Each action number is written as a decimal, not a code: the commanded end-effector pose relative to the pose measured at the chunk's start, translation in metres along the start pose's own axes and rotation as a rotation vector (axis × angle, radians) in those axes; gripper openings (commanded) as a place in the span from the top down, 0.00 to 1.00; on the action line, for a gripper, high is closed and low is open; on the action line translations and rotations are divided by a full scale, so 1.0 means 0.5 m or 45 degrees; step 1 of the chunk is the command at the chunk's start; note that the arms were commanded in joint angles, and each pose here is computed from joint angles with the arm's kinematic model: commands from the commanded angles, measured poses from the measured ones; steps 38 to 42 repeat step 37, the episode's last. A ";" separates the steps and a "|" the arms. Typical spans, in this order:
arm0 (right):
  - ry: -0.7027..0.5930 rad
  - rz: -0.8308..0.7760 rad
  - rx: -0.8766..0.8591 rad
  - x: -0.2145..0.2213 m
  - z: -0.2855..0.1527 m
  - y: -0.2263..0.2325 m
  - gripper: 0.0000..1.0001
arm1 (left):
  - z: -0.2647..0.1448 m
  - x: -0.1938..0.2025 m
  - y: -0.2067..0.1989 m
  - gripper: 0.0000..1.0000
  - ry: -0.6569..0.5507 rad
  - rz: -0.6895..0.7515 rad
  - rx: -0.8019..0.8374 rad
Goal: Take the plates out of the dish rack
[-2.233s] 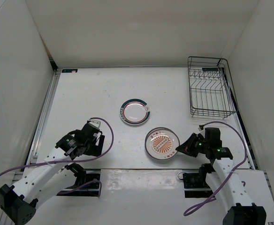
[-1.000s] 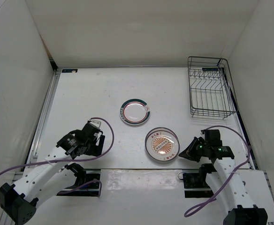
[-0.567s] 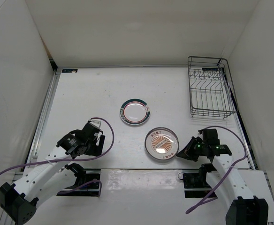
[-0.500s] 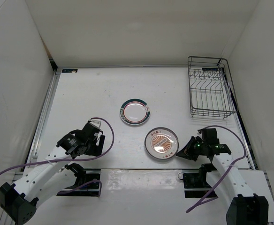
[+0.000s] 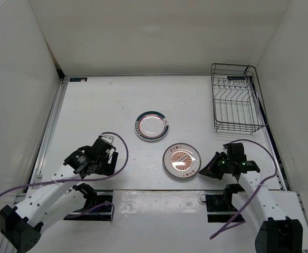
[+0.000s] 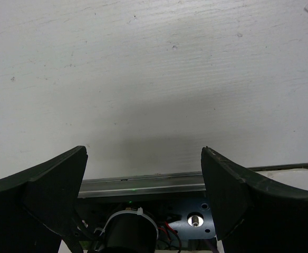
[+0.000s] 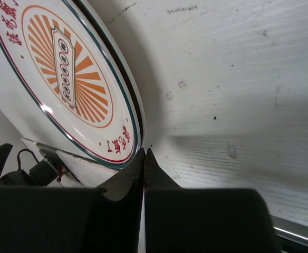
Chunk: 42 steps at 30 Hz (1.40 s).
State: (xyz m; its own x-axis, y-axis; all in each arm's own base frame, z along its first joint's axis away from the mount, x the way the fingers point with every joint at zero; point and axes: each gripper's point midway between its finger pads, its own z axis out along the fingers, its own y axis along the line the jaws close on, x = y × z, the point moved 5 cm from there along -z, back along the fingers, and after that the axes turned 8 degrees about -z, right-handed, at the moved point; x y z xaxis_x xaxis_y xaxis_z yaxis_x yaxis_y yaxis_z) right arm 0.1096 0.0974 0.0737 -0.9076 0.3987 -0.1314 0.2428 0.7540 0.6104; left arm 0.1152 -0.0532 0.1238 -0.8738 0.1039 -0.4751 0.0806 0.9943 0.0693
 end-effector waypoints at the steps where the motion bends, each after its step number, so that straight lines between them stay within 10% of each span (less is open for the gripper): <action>1: -0.085 -0.044 0.049 -0.024 -0.025 0.014 1.00 | 0.001 -0.004 -0.002 0.00 -0.016 0.005 0.009; 16: -0.179 -0.291 0.066 -0.074 -0.078 0.057 0.54 | 0.000 -0.006 -0.003 0.00 -0.027 0.000 0.012; 42: -0.380 -0.371 0.095 -0.089 -0.115 0.060 0.39 | 0.000 -0.005 -0.001 0.00 -0.019 0.001 0.005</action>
